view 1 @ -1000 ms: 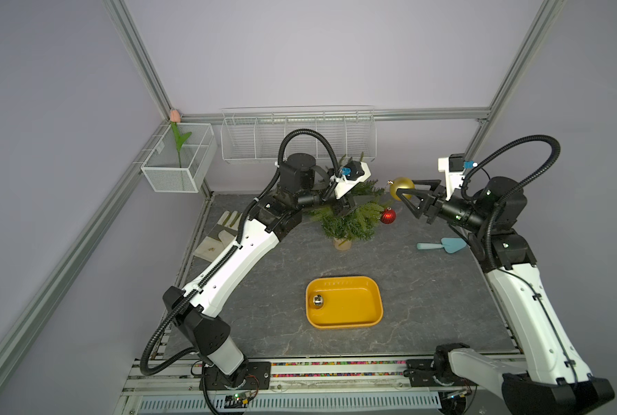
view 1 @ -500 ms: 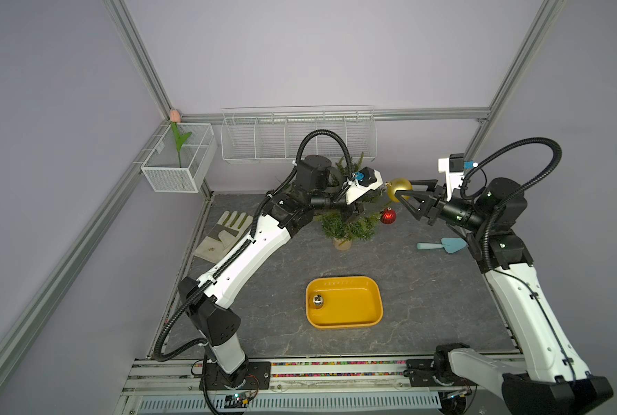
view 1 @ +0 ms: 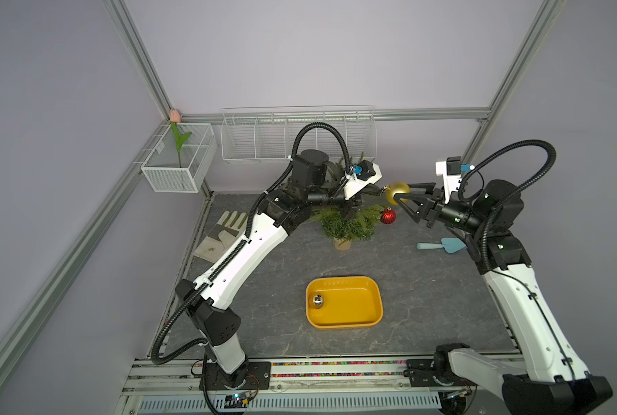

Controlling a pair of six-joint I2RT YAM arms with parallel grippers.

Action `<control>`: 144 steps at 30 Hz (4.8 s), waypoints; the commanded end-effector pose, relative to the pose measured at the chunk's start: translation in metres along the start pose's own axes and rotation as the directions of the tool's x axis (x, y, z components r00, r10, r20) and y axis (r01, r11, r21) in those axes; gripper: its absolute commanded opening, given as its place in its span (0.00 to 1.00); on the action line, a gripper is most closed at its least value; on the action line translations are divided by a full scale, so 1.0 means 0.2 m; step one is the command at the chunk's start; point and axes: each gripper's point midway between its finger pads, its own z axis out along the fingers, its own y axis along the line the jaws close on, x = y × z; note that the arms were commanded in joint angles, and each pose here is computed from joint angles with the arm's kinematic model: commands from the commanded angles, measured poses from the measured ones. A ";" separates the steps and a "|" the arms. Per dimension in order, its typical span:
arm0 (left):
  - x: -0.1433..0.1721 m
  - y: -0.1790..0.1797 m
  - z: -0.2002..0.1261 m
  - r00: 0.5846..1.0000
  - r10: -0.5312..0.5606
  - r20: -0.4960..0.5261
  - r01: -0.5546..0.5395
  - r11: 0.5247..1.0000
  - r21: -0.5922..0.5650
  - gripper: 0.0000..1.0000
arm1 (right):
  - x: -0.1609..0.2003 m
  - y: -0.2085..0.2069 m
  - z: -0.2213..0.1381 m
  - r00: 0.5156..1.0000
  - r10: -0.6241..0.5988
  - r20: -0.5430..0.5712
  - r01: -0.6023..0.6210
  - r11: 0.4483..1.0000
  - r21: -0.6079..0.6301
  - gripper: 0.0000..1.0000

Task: Decorate the small christmas tree with ornaments
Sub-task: Hang an ornament on the christmas tree.

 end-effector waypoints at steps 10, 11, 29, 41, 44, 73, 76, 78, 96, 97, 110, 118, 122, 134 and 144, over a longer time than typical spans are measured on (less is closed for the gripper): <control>0.04 -0.02 0.03 1.000 -0.014 -0.016 0.015 0.999 0.034 0.28 | -0.01 0.03 -0.01 1.000 -0.013 0.007 0.013 1.000 -0.028 0.45; 0.04 -0.01 0.03 1.000 -0.014 -0.016 0.014 0.999 0.031 0.27 | -0.01 0.03 -0.01 1.000 -0.014 0.008 0.014 1.000 -0.028 0.45; 0.04 0.01 0.04 1.000 -0.014 -0.025 0.015 1.000 0.014 0.11 | 0.04 0.02 -0.02 1.000 0.009 -0.015 -0.009 1.000 -0.023 0.45; 0.04 -0.06 0.03 1.000 -0.017 -0.014 0.018 0.996 0.090 0.28 | 0.03 0.03 -0.03 1.000 -0.008 -0.011 0.008 1.000 -0.002 0.44; 0.04 -0.05 0.04 1.000 -0.020 -0.015 0.021 0.997 0.074 0.27 | 0.03 0.04 -0.03 1.000 -0.006 -0.014 0.006 1.000 -0.008 0.44; 0.39 0.07 0.17 0.905 0.183 -0.383 -0.224 0.972 -0.065 0.00 | 0.33 -0.19 -0.06 0.982 0.096 -0.164 -0.064 0.979 0.193 0.41; 0.44 0.08 0.20 0.878 0.204 -0.434 -0.259 0.963 -0.072 0.00 | 0.38 -0.21 -0.06 0.975 0.113 -0.189 -0.072 0.975 0.209 0.41; 0.46 0.09 0.21 0.864 0.205 -0.460 -0.272 0.959 -0.083 0.00 | 0.40 -0.22 -0.06 0.972 0.119 -0.203 -0.074 0.973 0.219 0.41; 0.42 0.08 0.16 0.848 0.235 -0.474 -0.318 0.943 -0.100 0.00 | 0.53 -0.31 -0.08 0.947 0.173 -0.271 -0.090 0.951 0.294 0.40; 0.42 0.07 0.16 0.843 0.247 -0.478 -0.330 0.939 -0.097 0.00 | 0.52 -0.31 -0.08 0.947 0.175 -0.271 -0.091 0.952 0.294 0.40; 0.49 0.06 0.19 0.817 0.246 -0.521 -0.336 0.938 -0.083 0.00 | 0.54 -0.33 -0.07 0.943 0.184 -0.277 -0.101 0.952 0.289 0.40; 0.52 0.05 0.22 0.802 0.258 -0.539 -0.341 0.938 -0.059 0.00 | 0.56 -0.35 -0.06 0.939 0.193 -0.285 -0.104 0.949 0.299 0.40; 0.52 0.04 0.24 0.799 0.262 -0.541 -0.341 0.939 -0.048 0.00 | 0.57 -0.35 -0.06 0.937 0.194 -0.289 -0.103 0.948 0.302 0.40; 0.50 0.02 0.23 0.793 0.273 -0.545 -0.351 0.935 -0.042 0.00 | 0.53 -0.30 -0.11 0.944 0.172 -0.281 -0.079 0.946 0.314 0.40; 0.51 0.01 0.22 0.784 0.273 -0.557 -0.356 0.933 -0.044 0.00 | 0.56 -0.30 -0.11 0.938 0.187 -0.291 -0.090 0.944 0.316 0.40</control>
